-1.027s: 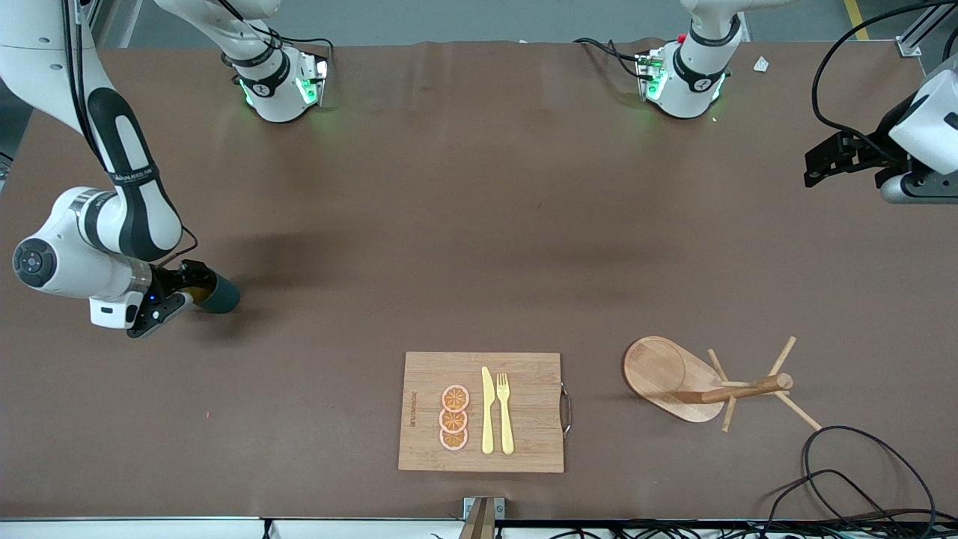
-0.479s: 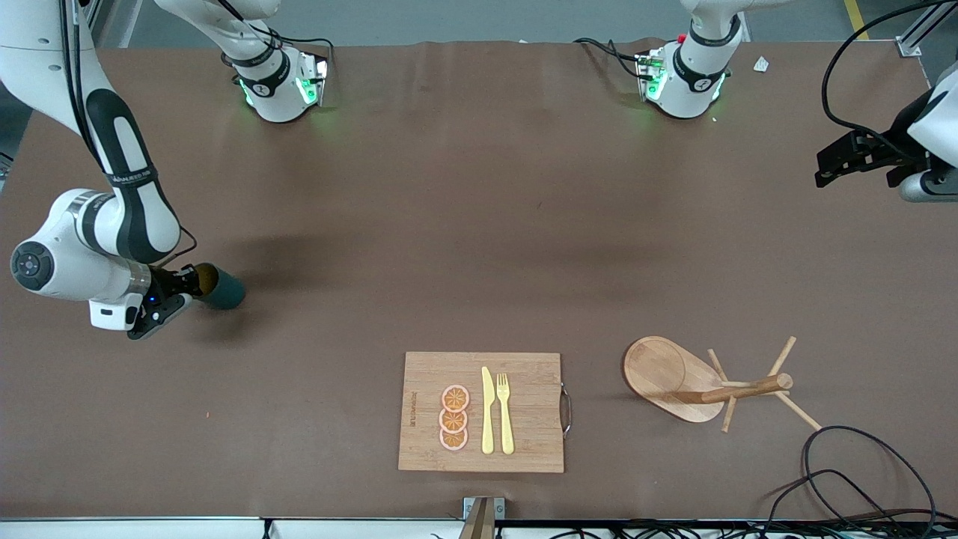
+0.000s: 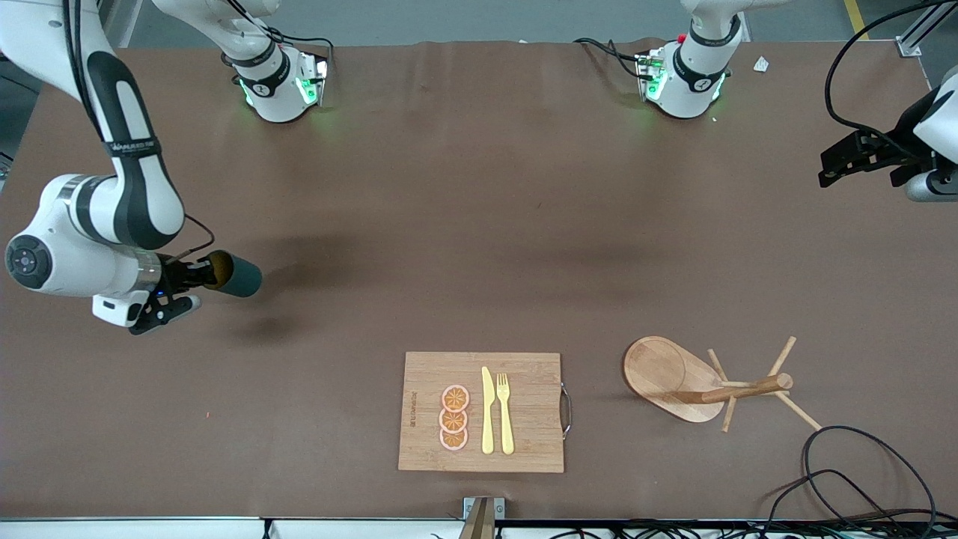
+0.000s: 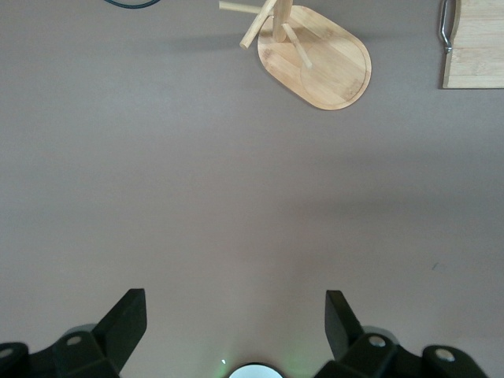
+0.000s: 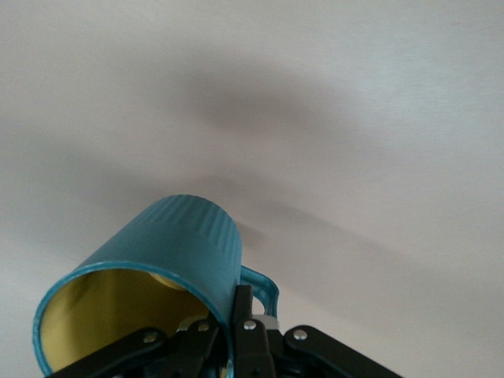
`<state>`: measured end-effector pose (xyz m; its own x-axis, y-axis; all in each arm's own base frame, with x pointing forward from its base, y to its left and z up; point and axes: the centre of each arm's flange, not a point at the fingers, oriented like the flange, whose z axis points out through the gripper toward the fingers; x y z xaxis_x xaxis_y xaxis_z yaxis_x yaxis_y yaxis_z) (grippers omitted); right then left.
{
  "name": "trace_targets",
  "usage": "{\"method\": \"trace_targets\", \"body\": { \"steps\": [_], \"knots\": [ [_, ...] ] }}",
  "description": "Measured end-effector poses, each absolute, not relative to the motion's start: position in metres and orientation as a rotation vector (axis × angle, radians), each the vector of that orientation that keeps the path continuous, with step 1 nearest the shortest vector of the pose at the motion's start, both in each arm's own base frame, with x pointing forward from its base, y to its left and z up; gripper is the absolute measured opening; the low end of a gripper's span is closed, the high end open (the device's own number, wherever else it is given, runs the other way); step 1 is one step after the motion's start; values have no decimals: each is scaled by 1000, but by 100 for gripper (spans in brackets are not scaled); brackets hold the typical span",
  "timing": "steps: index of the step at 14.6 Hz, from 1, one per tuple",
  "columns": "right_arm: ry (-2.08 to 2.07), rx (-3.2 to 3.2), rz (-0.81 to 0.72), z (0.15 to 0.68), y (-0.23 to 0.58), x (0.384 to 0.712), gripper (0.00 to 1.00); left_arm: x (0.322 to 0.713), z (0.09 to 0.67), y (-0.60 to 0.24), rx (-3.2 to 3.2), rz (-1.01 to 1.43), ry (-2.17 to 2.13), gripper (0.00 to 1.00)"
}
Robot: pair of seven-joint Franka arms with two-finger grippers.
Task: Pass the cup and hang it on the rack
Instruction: 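Carry the teal mug with the right gripper toward the table middle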
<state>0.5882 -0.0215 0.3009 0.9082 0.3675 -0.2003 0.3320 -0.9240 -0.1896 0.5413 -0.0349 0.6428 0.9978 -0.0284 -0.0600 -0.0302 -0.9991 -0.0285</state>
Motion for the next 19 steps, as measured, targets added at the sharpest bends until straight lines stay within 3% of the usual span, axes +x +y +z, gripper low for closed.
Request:
{"method": "trace_targets", "body": {
  "steps": [8, 14, 19],
  "knots": [
    [22, -3032, 412, 340, 180, 555, 5, 539, 642, -36, -3109, 116, 50, 100],
    [297, -3051, 245, 338, 304, 517, 5, 533, 637, -36, -3102, 199, 54, 100],
    [416, -3036, 150, 298, 383, 487, 5, 534, 637, -35, -3102, 198, 51, 100]
  ]
}}
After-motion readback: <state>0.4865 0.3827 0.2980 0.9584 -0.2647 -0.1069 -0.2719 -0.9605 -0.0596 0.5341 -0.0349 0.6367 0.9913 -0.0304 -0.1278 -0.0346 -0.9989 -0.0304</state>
